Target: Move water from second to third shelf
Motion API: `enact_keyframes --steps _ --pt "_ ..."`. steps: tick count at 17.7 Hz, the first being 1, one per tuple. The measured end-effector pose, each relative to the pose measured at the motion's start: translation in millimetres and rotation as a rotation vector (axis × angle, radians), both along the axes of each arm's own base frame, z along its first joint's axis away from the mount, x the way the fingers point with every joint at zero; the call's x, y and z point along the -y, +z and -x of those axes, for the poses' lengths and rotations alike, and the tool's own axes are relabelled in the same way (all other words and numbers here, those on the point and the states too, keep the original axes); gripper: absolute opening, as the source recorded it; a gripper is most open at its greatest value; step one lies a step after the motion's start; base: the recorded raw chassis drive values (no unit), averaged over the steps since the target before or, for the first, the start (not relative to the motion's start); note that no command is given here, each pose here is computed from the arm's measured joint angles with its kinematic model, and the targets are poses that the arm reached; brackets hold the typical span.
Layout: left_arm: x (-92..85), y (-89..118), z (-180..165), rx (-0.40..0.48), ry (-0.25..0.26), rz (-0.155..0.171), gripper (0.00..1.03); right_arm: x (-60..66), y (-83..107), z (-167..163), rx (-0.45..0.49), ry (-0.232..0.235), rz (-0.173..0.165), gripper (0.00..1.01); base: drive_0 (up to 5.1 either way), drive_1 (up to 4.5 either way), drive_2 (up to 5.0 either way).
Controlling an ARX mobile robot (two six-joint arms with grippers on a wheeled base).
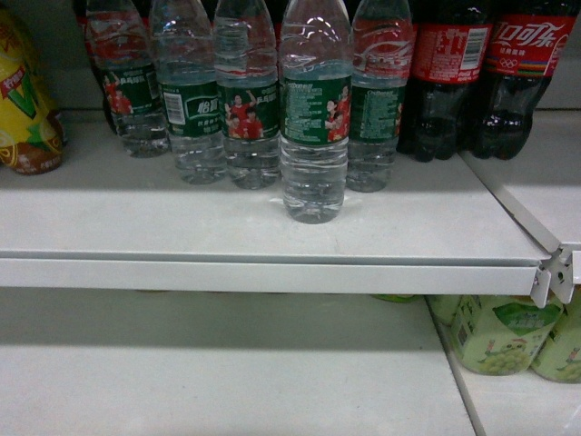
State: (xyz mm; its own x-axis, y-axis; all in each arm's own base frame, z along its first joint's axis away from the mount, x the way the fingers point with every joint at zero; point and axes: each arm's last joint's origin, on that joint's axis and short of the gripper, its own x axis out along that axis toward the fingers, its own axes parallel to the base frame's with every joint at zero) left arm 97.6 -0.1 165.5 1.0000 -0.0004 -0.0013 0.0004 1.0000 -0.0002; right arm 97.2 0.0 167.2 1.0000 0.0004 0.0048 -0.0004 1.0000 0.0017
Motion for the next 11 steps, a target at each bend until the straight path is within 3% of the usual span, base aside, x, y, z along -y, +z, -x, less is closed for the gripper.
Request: enact_keyframes --steps 2,3,5,6,8,11 --pt "0.0 0.0 0.0 0.0 0.0 0.0 0.98 0.0 0.0 0.0 0.0 0.0 0.0 0.98 0.0 0.0 0.0" --pt "0.0 -0.1 0.0 0.0 0.0 0.0 0.98 -0.1 -2.7 0.2 -0.054 0.003 -0.043 0.98 0.0 0.0 0.0" --pt "0.0 0.0 0.0 0.0 0.0 0.0 0.98 -0.5 -5.7 -1.7 -0.107 0.006 -0.197 0.98 0.0 0.0 0.0" --pt "0.0 0.0 0.0 0.0 0.0 0.0 0.98 -0.7 -0.2 -1.3 -0.09 0.018 -0.222 0.98 0.0 0.0 0.0" --pt "0.0 0.0 0.0 0.0 0.0 0.0 0.98 2.5 15.8 -1.4 -0.061 0.028 -0.238 0.98 0.0 0.0 0.0" --pt "0.0 0.0 0.0 0.0 0.0 0.0 0.98 5.3 55.7 -22.1 0.039 0.076 -0.222 0.98 0.0 0.0 0.0"
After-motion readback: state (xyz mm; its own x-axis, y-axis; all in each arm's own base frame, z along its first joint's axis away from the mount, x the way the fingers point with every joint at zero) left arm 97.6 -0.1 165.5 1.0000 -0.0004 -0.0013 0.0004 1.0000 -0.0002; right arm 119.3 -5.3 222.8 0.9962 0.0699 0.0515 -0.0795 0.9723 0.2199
